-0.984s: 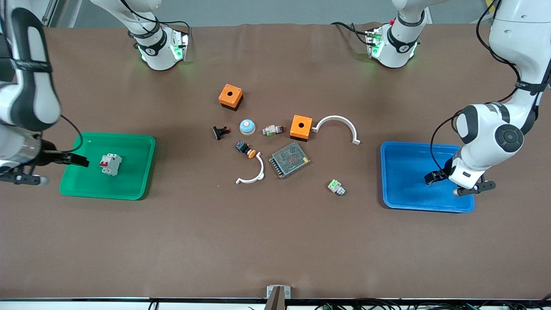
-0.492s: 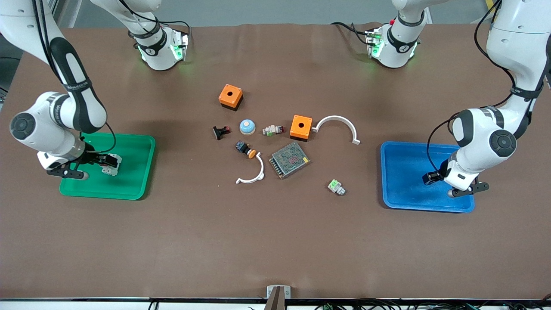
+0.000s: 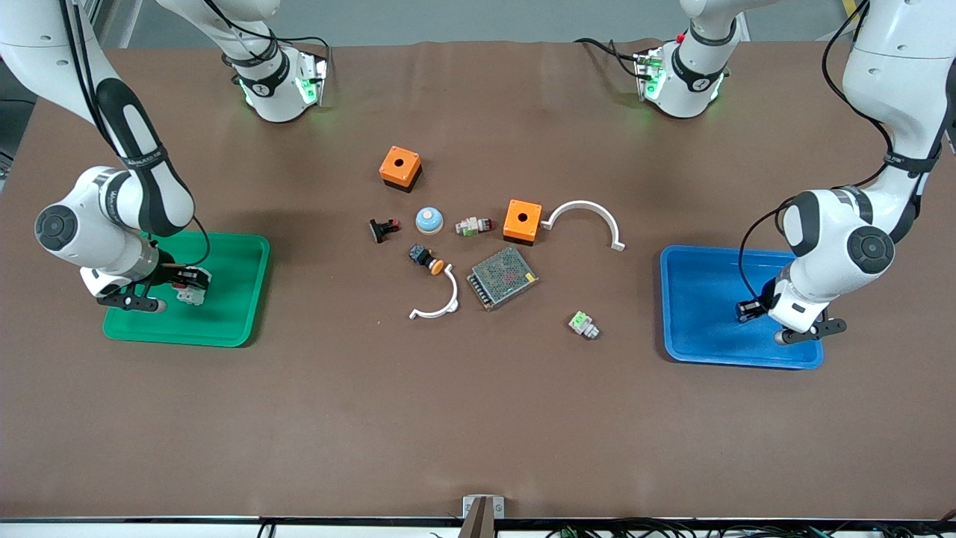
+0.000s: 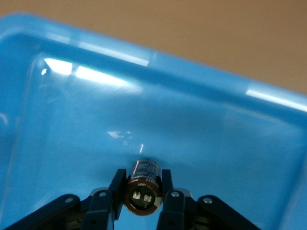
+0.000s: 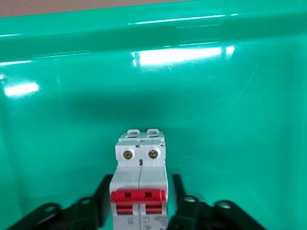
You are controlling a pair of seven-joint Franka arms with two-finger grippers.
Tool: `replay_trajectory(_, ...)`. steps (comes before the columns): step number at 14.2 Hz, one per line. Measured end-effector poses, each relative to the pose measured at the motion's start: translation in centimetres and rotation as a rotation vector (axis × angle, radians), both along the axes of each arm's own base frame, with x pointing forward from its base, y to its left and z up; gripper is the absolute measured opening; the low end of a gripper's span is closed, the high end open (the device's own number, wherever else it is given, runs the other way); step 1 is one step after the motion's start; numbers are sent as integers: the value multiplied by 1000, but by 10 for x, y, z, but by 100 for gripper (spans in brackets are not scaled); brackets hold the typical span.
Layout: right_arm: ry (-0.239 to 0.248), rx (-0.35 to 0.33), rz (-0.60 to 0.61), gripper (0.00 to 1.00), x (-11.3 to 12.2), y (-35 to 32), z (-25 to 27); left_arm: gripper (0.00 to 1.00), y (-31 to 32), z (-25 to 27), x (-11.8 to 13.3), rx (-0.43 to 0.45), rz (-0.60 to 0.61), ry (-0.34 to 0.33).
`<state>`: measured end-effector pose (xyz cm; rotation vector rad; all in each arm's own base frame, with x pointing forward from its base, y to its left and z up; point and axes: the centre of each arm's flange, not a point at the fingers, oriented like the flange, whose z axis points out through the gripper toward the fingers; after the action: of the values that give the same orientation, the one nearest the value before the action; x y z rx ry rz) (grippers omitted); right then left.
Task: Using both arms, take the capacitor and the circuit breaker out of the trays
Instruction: 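Lift the breaker with the right gripper while the left gripper carries the capacitor, then lower the breaker onto the table while the left gripper sets down the capacitor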
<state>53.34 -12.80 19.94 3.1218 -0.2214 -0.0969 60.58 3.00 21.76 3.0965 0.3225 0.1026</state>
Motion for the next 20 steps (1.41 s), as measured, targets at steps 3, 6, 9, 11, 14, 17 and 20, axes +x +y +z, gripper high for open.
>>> replay_trajectory(3, 16, 7, 9, 40, 7, 4, 7, 34, -66, 47, 3, -34, 50, -20)
replay_trajectory(6, 114, 34, 39, 40, 38, 39, 52, 34, -155, 76, -13, -75, 127, 2)
replay_trajectory(9, 101, 37, 56, 40, 65, 126, 98, 34, -243, 66, -44, -95, 201, 49)
replay_trajectory(11, 80, 45, 28, 40, 66, 203, 103, 34, -297, 49, -69, -98, 246, 89)
replay_trajectory(14, 23, 40, -28, 40, 53, 302, 98, 34, -334, 19, -91, -104, 298, 133)
replay_trajectory(17, -20, 44, -54, 40, 40, 363, 70, 34, -341, -2, -98, -97, 320, 167)
replay_trajectory(20, -29, 55, -56, 40, 30, 394, 31, 37, -337, -14, -99, -88, 324, 183)
